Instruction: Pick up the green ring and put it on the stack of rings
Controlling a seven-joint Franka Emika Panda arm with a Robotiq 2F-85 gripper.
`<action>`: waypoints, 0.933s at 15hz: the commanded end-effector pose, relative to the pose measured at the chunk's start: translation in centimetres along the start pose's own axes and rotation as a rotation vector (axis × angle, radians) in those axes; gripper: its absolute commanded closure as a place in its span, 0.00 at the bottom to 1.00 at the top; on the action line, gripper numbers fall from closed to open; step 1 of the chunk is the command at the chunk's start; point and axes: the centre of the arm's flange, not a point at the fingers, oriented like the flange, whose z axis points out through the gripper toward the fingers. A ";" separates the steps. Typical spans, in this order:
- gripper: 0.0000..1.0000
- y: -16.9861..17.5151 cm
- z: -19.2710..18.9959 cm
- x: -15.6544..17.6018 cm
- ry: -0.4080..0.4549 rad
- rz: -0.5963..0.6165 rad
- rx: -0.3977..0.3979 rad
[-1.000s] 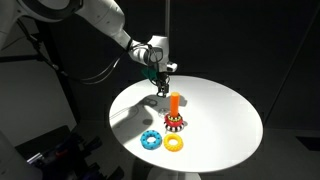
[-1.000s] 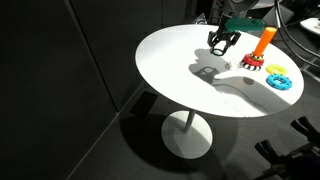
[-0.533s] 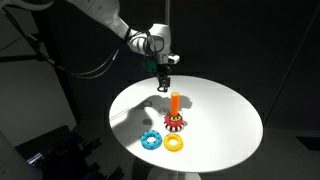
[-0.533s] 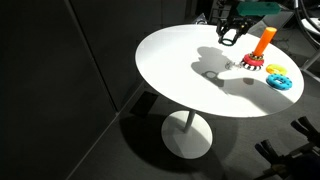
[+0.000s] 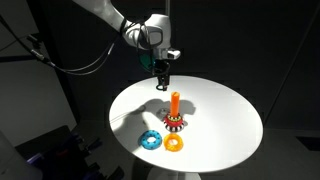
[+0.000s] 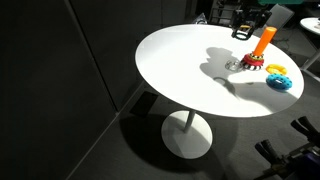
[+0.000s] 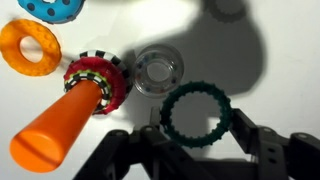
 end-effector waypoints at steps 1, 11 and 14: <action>0.55 2.8 -2.3 -1.4 -0.016 0.047 0.008; 0.55 9.2 -6.9 -1.2 -0.025 0.198 0.001; 0.55 10.7 -7.0 -0.9 -0.010 0.242 0.000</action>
